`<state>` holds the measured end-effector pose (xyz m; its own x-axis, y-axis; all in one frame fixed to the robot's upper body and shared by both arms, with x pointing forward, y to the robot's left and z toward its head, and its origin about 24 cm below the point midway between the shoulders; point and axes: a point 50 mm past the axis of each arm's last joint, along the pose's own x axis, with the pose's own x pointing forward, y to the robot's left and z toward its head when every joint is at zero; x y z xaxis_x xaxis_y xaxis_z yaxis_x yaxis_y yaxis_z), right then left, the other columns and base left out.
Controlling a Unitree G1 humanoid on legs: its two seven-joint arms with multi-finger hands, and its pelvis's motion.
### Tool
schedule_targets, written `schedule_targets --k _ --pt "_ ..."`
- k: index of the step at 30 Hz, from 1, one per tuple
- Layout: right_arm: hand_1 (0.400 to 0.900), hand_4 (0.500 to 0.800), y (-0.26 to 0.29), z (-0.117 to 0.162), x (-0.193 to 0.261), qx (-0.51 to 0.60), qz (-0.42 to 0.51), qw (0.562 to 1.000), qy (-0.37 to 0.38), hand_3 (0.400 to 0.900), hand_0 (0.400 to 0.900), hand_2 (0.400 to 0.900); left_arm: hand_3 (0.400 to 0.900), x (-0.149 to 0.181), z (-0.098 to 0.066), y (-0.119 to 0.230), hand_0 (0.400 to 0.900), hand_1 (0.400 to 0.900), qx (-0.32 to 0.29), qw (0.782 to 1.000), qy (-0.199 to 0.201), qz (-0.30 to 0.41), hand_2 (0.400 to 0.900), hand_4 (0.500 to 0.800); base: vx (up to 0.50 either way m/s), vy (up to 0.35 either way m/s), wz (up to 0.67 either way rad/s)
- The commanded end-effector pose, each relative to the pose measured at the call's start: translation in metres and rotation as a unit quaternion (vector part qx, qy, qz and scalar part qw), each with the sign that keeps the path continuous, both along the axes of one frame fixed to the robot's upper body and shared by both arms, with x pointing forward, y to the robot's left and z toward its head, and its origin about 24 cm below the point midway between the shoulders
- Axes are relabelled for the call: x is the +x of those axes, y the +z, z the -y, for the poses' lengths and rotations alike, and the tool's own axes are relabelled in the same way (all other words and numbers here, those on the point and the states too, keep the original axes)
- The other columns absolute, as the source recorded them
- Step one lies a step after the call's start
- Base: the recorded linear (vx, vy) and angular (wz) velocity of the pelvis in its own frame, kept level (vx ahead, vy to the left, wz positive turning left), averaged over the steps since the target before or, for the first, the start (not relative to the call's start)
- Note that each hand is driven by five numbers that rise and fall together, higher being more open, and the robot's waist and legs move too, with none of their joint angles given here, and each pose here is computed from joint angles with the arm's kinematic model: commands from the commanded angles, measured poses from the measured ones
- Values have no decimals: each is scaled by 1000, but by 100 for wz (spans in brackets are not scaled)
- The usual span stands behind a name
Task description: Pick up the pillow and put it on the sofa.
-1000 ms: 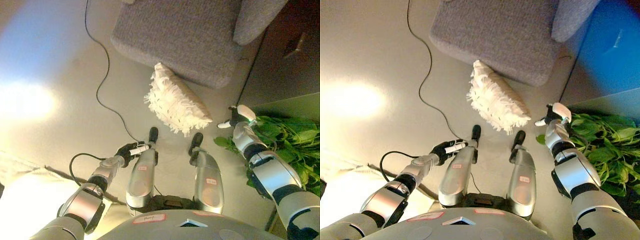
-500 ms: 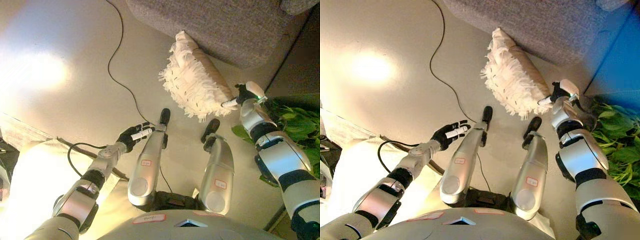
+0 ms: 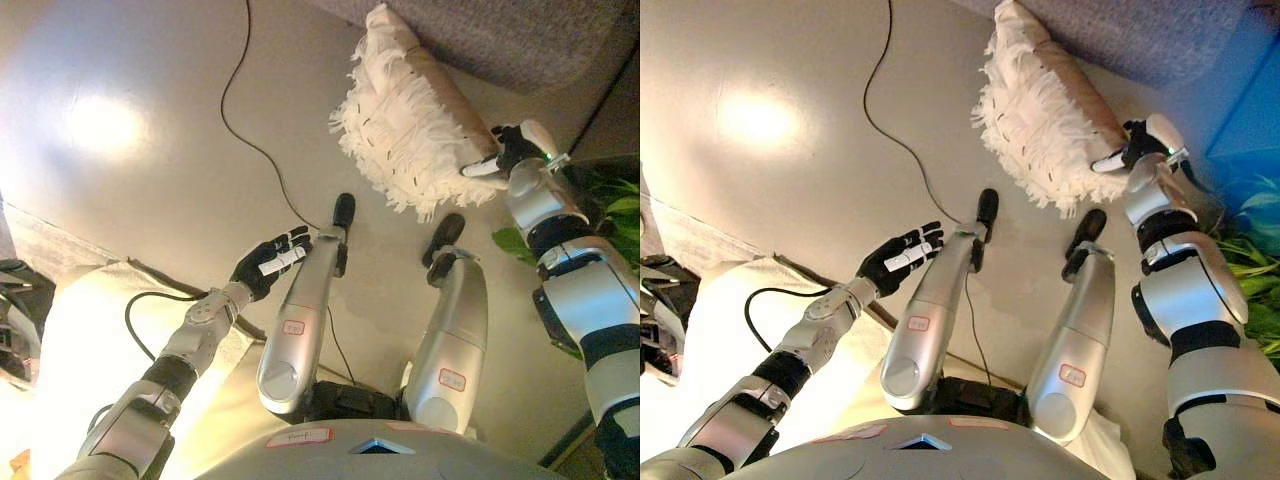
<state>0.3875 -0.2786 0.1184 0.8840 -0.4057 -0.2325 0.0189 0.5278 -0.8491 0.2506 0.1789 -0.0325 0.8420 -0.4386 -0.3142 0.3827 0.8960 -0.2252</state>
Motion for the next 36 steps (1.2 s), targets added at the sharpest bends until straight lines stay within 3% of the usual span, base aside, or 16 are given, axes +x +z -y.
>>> schedule_targets --k 1,10,20,21,22,36 --pt "900 800 73 17 10 -27 76 997 2 900 900 900 900 -9 12 21 900 900 -66 995 -29 61 900 800 8 63 6" --pt "900 800 86 4 17 -12 83 996 5 900 900 900 900 -7 32 53 900 900 -105 985 -77 117 900 800 -7 7 8" --pt "900 800 108 -7 23 -8 59 998 15 900 900 900 900 -8 44 69 900 900 -119 977 -94 150 900 800 0 -13 7" --pt "622 633 110 -8 23 0 56 998 26 622 622 622 900 -8 43 69 900 900 -120 977 -94 151 900 800 0 0 0" --pt "400 500 111 -9 24 6 56 998 34 400 400 400 900 -8 43 70 900 900 -119 977 -93 152 900 800 0 0 0" --pt "400 500 130 -1 20 -32 157 986 57 400 400 400 900 -20 38 63 900 900 -119 980 -90 133 900 800 8 -2 -7"
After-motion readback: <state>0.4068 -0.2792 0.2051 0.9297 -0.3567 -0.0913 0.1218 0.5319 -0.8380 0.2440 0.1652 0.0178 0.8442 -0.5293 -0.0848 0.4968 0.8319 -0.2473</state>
